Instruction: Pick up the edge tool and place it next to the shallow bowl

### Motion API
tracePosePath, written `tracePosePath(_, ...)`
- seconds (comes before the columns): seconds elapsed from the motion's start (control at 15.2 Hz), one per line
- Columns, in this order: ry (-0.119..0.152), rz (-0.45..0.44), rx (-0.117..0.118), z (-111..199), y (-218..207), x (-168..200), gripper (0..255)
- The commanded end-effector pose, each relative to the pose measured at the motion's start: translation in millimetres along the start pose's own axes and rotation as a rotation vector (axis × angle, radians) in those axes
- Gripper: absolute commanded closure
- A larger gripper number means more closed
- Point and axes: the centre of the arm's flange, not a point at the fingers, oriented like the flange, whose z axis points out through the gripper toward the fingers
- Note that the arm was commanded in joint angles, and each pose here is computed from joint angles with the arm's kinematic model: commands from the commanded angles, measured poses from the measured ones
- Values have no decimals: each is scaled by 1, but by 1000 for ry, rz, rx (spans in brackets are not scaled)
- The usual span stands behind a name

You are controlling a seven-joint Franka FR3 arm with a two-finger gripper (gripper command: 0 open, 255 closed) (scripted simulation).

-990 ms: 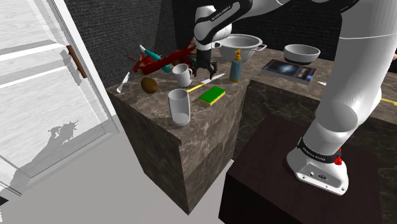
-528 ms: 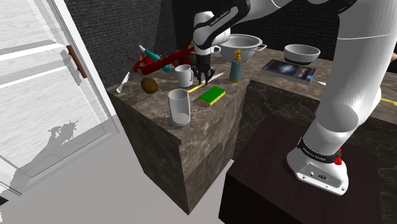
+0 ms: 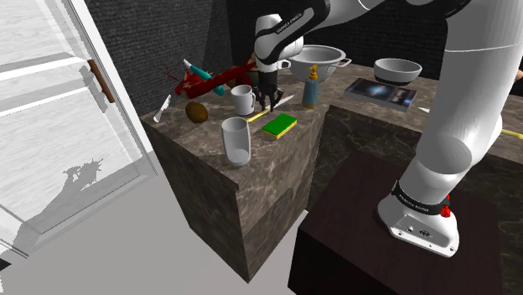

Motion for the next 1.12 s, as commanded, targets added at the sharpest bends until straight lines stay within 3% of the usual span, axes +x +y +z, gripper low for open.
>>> tracePosePath(0.0, 0, 0, -1, -8, 0, 0, 255)
tracePosePath(1.06, 0, 0, -1, -92, 2, -5, 255)
